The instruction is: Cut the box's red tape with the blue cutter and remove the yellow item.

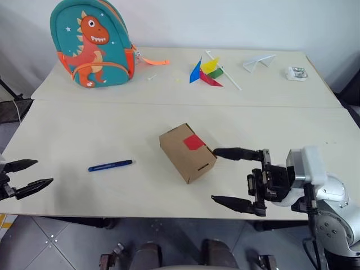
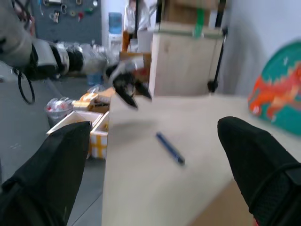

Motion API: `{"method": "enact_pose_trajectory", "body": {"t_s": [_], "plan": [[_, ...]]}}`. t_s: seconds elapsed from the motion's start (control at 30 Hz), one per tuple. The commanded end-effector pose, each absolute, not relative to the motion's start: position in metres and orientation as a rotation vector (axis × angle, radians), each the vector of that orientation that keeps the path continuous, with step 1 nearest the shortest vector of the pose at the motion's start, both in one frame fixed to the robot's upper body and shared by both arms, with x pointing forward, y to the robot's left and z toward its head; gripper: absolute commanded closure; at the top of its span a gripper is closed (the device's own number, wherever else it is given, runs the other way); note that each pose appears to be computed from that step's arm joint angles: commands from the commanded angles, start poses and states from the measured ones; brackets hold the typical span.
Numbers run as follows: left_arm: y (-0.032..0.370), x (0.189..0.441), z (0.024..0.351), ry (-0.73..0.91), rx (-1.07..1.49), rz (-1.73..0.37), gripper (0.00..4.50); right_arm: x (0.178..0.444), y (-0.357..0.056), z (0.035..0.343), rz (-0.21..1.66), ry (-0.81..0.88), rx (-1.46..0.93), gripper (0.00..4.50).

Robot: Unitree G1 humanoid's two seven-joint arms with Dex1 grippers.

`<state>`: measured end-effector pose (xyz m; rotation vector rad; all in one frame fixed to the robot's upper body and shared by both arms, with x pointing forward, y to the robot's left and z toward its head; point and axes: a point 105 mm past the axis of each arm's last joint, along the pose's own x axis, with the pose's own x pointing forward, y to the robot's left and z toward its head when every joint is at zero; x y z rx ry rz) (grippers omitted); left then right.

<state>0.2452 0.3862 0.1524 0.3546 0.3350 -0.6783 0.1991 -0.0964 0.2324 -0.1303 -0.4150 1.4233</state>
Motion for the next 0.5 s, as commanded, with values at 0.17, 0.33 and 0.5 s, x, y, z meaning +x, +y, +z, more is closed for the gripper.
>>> {"method": "enact_pose_trajectory", "body": {"t_s": [0.17, 0.33, 0.5], "plan": [[0.330, 0.271, 0.151, 0.339, 0.530, -0.952, 0.04, 0.200, -0.105, 0.223, 1.399, -0.352, -0.190, 0.00], [0.293, 0.299, 0.139, 0.387, 0.609, -1.010, 0.04, 0.205, -0.115, 0.208, 1.383, -0.237, -0.279, 0.00], [0.282, 0.312, 0.127, 0.489, 0.672, -0.995, 0.04, 0.212, -0.123, 0.200, 1.326, -0.165, -0.291, 0.00]]}}
